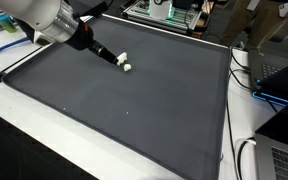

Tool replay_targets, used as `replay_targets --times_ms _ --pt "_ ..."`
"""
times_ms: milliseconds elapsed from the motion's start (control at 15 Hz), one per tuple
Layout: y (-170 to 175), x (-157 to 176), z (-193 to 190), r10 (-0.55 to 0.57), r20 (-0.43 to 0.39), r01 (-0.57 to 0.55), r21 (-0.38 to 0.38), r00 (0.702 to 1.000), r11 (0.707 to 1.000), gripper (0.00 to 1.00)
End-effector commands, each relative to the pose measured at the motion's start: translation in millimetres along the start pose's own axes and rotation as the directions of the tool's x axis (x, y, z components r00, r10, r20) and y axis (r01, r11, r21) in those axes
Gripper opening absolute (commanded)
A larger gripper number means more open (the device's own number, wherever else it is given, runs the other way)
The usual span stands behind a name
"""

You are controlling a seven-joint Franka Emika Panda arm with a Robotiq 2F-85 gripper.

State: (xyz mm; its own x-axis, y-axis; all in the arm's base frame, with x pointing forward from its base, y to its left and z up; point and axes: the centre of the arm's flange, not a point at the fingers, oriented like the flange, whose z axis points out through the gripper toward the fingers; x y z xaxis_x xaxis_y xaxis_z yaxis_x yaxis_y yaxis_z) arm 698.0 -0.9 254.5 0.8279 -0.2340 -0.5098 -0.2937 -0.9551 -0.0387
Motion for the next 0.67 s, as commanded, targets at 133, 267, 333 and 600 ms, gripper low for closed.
replay_targets --times_ms 133,267,333,600 --pt "-9 29 0 0.039 0.079 -0.035 -0.044 0.996 0.998 1.00" --pt "-8 33 3 0.046 0.088 -0.042 -0.043 0.995 0.998 1.00" --pt "-8 34 4 0.048 0.087 -0.044 -0.040 0.995 0.998 1.00" --pt "2 -15 -1 0.048 0.002 -0.048 -0.064 0.999 0.997 1.00"
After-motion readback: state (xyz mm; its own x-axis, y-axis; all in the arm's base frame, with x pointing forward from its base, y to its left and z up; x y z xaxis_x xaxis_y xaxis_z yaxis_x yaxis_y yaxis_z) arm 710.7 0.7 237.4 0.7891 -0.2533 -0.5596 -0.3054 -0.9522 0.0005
